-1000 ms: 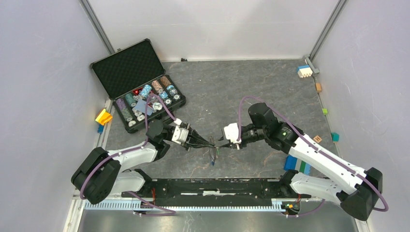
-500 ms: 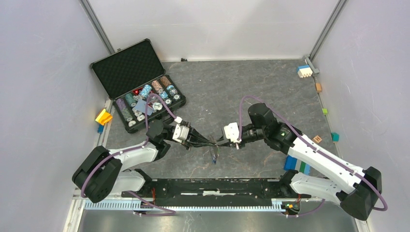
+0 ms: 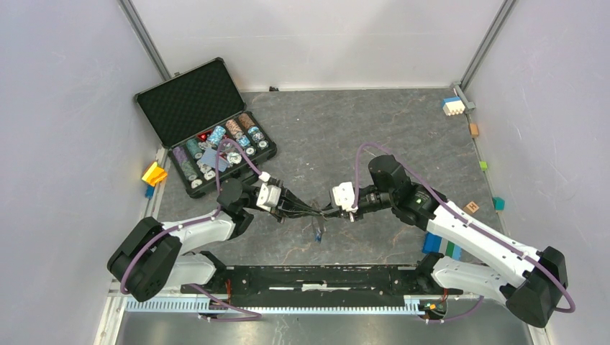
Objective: Put the keys on the keyring
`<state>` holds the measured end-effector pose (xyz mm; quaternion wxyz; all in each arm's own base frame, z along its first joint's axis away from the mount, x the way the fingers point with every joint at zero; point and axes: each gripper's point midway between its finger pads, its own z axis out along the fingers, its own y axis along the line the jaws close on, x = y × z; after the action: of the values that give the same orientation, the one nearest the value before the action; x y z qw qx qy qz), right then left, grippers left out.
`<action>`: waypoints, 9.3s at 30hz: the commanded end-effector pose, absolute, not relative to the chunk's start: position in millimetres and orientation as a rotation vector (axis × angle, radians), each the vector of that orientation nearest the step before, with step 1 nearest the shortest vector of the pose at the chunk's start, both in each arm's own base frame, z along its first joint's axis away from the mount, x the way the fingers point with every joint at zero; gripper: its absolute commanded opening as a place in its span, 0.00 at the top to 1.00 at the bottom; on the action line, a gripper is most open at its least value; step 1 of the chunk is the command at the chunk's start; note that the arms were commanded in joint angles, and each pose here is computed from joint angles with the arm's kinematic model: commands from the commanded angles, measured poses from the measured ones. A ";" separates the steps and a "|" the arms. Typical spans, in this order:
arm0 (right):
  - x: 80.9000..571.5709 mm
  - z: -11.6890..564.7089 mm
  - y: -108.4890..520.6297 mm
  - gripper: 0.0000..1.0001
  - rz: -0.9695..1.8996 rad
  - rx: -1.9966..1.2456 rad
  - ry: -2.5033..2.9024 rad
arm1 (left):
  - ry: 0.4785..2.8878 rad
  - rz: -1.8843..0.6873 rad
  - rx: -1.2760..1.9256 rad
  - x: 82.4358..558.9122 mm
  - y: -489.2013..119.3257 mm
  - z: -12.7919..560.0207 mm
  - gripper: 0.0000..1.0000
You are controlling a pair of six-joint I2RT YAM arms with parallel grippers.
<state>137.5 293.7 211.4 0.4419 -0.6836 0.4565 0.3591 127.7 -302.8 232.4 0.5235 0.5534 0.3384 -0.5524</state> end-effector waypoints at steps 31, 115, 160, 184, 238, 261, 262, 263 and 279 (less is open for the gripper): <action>141.8 222.4 300.2 0.94 0.896 -1.638 1.110 | 0.788 -1.298 1.262 133.9 -305.3 246.9 0.98; 172.3 219.7 280.6 1.00 0.575 -1.717 1.358 | 0.852 -1.115 1.414 158.2 -307.4 203.5 0.77; 181.6 207.6 302.5 1.00 0.429 -1.834 1.498 | 0.847 -0.979 1.345 179.3 -308.0 202.1 0.70; 178.0 204.0 307.0 1.00 0.468 -1.842 1.493 | 0.864 -1.009 1.331 180.0 -310.7 204.9 0.80; 142.2 226.8 281.9 0.67 0.848 -1.706 1.185 | 0.813 -1.220 1.235 148.3 -304.8 241.0 0.98; 146.3 208.4 288.6 0.93 0.885 -1.709 1.235 | 0.750 -1.241 1.289 134.8 -301.5 245.9 0.98; 146.3 208.1 289.0 0.94 0.889 -1.708 1.237 | 0.749 -1.242 1.290 134.6 -301.4 245.7 0.98; 146.3 208.1 289.5 0.93 0.892 -1.708 1.237 | 0.747 -1.241 1.292 134.4 -301.3 245.8 0.98; 141.9 208.8 303.3 0.88 0.917 -1.727 1.207 | 0.734 -1.256 1.309 129.6 -302.1 245.0 0.98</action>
<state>141.1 294.4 197.4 0.3929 -0.6852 0.4971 0.3593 135.9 -301.5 220.0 0.5368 0.5486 0.3547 -0.5339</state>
